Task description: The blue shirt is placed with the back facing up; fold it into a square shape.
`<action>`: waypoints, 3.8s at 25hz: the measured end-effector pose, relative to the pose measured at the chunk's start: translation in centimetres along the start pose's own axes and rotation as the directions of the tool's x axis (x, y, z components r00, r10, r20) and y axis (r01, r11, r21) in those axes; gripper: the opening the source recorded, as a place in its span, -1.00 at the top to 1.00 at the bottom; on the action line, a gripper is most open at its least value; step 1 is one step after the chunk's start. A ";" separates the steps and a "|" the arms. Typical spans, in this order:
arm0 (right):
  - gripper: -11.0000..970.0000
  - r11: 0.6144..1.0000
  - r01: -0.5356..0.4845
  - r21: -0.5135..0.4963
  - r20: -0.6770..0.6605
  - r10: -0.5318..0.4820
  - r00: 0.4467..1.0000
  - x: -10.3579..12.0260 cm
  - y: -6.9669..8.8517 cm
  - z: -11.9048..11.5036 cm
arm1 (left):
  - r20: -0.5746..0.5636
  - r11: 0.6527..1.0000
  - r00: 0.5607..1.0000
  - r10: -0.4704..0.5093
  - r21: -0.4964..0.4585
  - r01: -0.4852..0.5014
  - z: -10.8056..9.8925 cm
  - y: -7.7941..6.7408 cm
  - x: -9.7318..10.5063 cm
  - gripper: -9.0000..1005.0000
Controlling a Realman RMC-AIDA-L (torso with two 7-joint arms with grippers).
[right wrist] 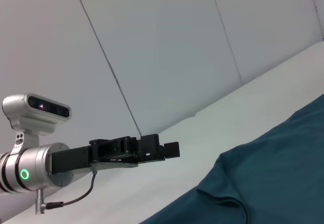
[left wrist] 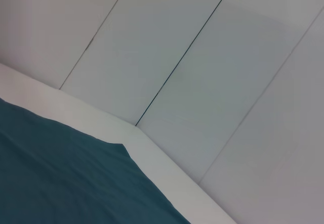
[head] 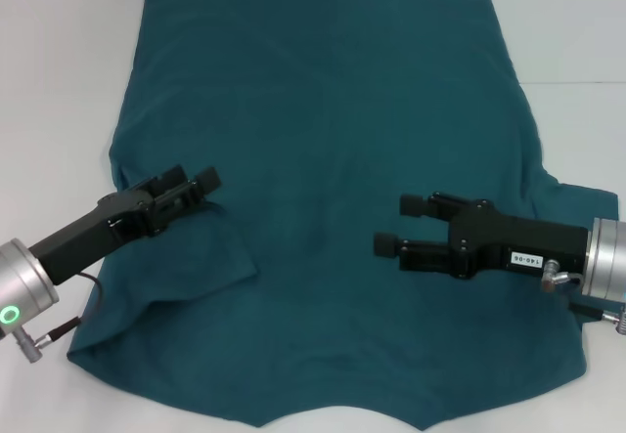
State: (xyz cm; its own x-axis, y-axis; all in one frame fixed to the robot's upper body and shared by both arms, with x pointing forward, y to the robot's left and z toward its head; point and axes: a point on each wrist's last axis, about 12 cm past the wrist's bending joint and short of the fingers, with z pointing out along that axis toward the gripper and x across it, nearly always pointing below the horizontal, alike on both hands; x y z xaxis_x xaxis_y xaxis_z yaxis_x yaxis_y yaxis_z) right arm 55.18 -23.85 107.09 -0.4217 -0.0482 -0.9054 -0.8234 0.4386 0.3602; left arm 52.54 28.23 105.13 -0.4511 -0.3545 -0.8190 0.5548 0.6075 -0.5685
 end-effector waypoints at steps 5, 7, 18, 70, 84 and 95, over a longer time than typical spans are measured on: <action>-0.94 1.000 -0.017 0.002 0.011 0.017 1.000 -0.1 -0.1 -0.4 | -0.006 1.000 1.000 0.020 0.016 -0.020 0.1 -0.2 0.0 -0.52; -0.94 0.999 -0.035 0.004 0.027 0.034 0.999 -0.3 -0.2 -0.7 | -0.009 0.998 0.999 0.050 0.042 -0.050 0.2 -0.5 0.1 -0.55; -0.94 0.971 -0.222 0.093 0.078 0.215 0.973 -0.1 -1.5 -3.8 | -0.032 0.959 0.972 0.233 0.172 -0.225 1.0 -2.1 1.2 -0.55; -0.92 0.611 -0.581 0.538 0.179 0.590 0.787 2.7 -6.0 -14.0 | -0.181 0.849 0.853 0.489 0.323 -0.418 1.9 -2.7 3.3 -0.53; -0.69 0.624 -0.597 0.504 0.181 0.600 0.779 3.3 -5.4 -12.6 | -0.181 0.849 0.853 0.489 0.325 -0.418 2.0 -2.8 3.3 -0.53; 0.43 0.623 -0.623 0.473 0.245 0.586 0.773 3.3 -5.2 -12.7 | -0.190 0.838 0.843 0.503 0.347 -0.422 2.3 -2.9 3.3 -0.53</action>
State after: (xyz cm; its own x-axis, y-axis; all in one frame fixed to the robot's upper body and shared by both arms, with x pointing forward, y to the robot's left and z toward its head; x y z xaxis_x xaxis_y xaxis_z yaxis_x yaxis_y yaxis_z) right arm 53.21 -37.69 105.08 -0.7154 0.4392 -0.5434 -0.0709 0.7281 0.6818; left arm 51.04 23.66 103.95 -0.2343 0.1420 -0.9617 0.8975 0.4118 -0.1579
